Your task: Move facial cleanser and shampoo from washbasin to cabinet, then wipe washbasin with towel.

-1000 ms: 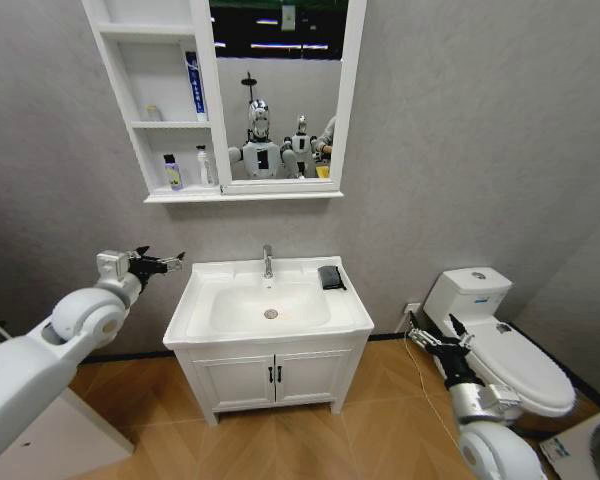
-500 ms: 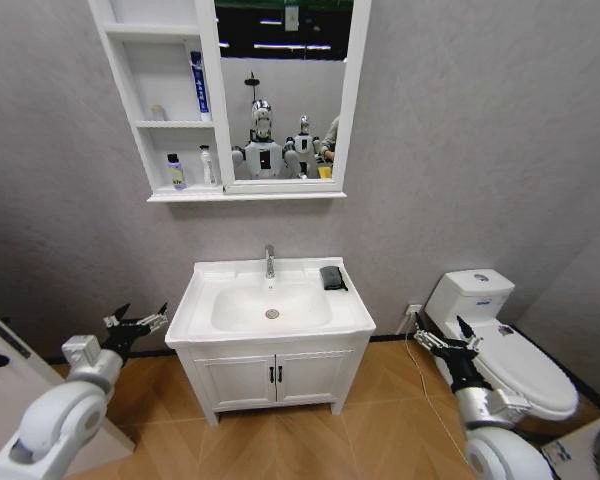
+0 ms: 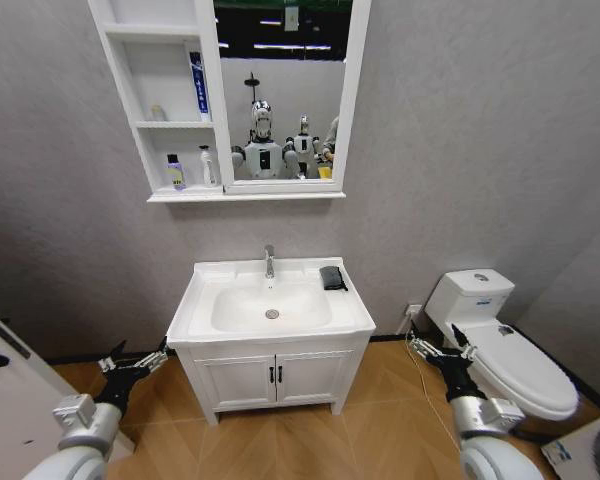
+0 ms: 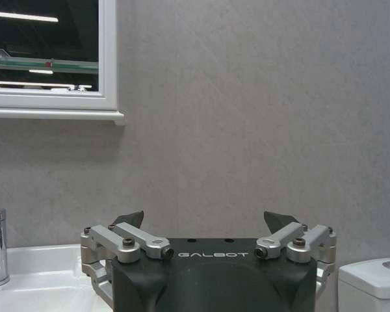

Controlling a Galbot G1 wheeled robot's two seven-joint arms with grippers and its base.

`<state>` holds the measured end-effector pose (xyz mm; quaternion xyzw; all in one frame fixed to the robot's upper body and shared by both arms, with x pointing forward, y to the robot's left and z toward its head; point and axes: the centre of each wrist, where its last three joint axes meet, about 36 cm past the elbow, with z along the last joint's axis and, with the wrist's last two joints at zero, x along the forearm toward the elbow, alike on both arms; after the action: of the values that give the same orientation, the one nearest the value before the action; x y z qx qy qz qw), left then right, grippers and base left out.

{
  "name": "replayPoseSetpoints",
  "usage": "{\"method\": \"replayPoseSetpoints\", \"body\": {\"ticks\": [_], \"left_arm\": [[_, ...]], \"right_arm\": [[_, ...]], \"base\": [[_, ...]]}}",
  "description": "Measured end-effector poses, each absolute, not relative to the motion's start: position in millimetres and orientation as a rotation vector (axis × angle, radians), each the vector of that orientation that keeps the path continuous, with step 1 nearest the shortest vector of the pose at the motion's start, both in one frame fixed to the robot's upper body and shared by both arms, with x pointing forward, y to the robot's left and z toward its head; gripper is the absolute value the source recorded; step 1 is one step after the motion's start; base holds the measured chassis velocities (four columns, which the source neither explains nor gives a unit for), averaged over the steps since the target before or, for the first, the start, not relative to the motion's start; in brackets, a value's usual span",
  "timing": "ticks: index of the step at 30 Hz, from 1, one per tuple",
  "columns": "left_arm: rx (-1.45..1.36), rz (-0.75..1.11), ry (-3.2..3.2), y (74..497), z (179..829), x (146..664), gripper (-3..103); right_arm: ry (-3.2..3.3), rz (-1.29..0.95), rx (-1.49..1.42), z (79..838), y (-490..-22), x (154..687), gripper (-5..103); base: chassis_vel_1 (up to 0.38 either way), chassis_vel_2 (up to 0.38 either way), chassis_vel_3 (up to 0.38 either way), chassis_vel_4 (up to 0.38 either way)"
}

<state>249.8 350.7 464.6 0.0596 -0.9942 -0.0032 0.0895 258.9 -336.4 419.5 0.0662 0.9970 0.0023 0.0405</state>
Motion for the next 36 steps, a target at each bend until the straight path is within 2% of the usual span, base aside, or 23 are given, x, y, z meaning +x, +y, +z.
{"method": "replayPoseSetpoints", "body": {"ticks": [6,18,36], "left_arm": [[0.172,-0.008,-2.959,350.3,465.1,251.3,100],[0.17,-0.005,-2.958,350.4,465.2,252.8,100],[0.17,-0.003,-2.956,350.4,464.9,253.4,100]], "right_arm": [[3.049,0.009,0.26,416.0,-334.8,261.4,100],[3.025,0.005,0.163,420.2,-331.0,276.1,100],[3.085,0.022,0.165,420.1,-331.3,276.6,100]], "base": [[0.0,0.0,0.0,0.0],[0.0,0.0,0.0,0.0],[-0.021,0.021,0.029,-0.025]]}}
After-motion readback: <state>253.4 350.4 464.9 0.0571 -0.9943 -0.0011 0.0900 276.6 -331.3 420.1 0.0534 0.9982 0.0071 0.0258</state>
